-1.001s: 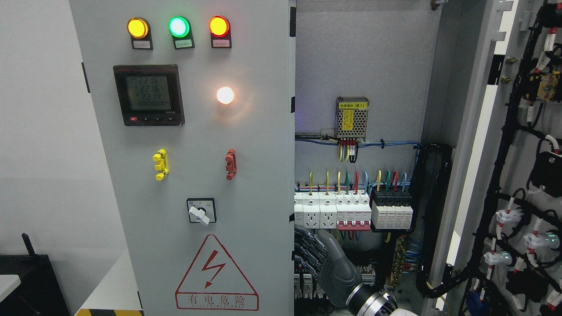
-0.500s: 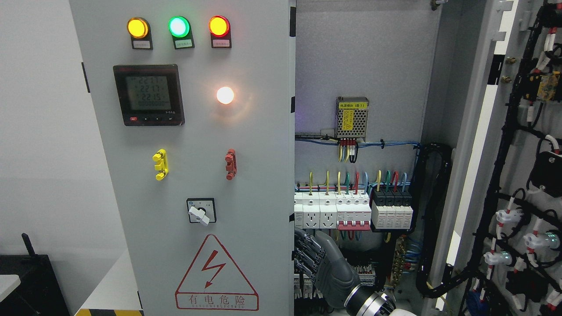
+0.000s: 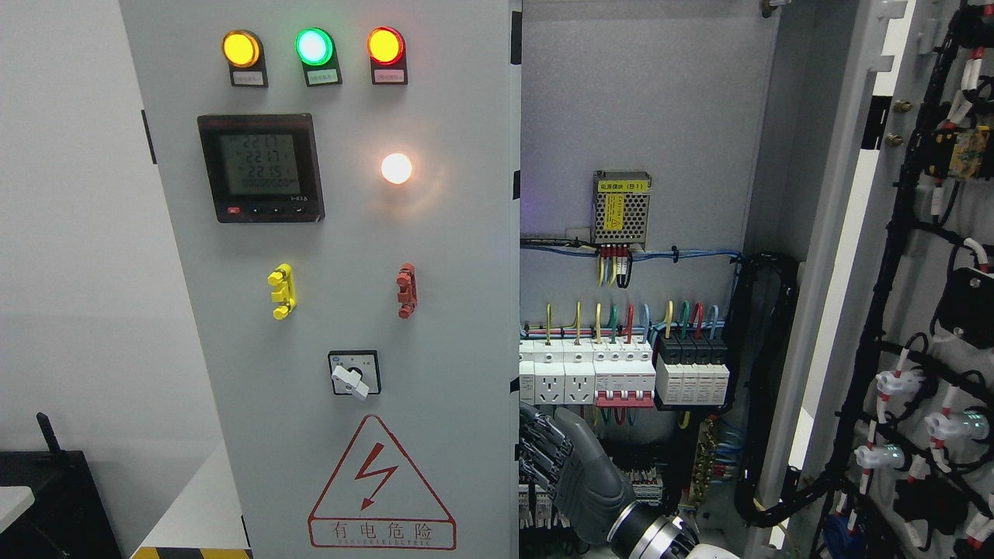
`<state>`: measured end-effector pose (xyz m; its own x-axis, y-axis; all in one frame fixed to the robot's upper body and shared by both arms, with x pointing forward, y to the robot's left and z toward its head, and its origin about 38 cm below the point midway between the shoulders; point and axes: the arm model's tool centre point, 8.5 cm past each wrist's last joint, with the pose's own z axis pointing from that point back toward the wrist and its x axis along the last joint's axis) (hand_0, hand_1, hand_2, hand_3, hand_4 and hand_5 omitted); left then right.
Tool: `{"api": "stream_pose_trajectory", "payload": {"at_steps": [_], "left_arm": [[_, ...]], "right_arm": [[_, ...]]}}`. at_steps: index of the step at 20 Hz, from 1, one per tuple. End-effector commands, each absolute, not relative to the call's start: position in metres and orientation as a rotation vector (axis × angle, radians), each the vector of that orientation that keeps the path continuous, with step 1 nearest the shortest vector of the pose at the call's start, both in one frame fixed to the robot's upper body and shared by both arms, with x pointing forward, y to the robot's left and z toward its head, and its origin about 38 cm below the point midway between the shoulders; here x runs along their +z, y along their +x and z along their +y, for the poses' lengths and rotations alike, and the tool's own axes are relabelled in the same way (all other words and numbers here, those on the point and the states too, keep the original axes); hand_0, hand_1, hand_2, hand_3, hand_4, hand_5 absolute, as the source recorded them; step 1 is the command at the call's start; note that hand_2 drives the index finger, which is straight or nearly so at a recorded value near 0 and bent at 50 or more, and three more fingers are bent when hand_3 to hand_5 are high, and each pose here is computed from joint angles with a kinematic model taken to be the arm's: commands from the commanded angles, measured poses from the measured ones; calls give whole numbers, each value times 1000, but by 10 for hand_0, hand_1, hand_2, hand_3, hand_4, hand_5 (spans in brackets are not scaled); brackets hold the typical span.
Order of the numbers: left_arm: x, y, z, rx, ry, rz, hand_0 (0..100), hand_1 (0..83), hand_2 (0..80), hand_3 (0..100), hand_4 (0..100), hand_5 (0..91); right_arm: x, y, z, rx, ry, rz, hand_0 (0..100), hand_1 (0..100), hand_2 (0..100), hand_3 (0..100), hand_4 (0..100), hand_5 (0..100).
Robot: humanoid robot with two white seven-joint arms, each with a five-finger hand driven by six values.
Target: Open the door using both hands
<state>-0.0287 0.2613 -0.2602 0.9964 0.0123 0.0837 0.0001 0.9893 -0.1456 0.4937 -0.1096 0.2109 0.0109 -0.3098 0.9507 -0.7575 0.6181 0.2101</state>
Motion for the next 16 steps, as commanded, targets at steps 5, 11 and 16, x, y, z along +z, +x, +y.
{"api": "stream_pose_trajectory", "payload": {"at_steps": [5,11,16], "left_arm": [[-261,-29,240,11,-179,-85,0,0,0,0,0,0],[-261,-29,240,11,-179,-85,0,0,0,0,0,0],[-261,-29,240,11,-179,-85,0,0,0,0,0,0]], "right_arm": [[212,494,-107,440,920,-1577,380,0,0,0,0,0],[214,489,-105,467,948,-1588,380,0,0,0,0,0],[213,484,-101,481,981,-1582,380,0,0,0,0,0]]}}
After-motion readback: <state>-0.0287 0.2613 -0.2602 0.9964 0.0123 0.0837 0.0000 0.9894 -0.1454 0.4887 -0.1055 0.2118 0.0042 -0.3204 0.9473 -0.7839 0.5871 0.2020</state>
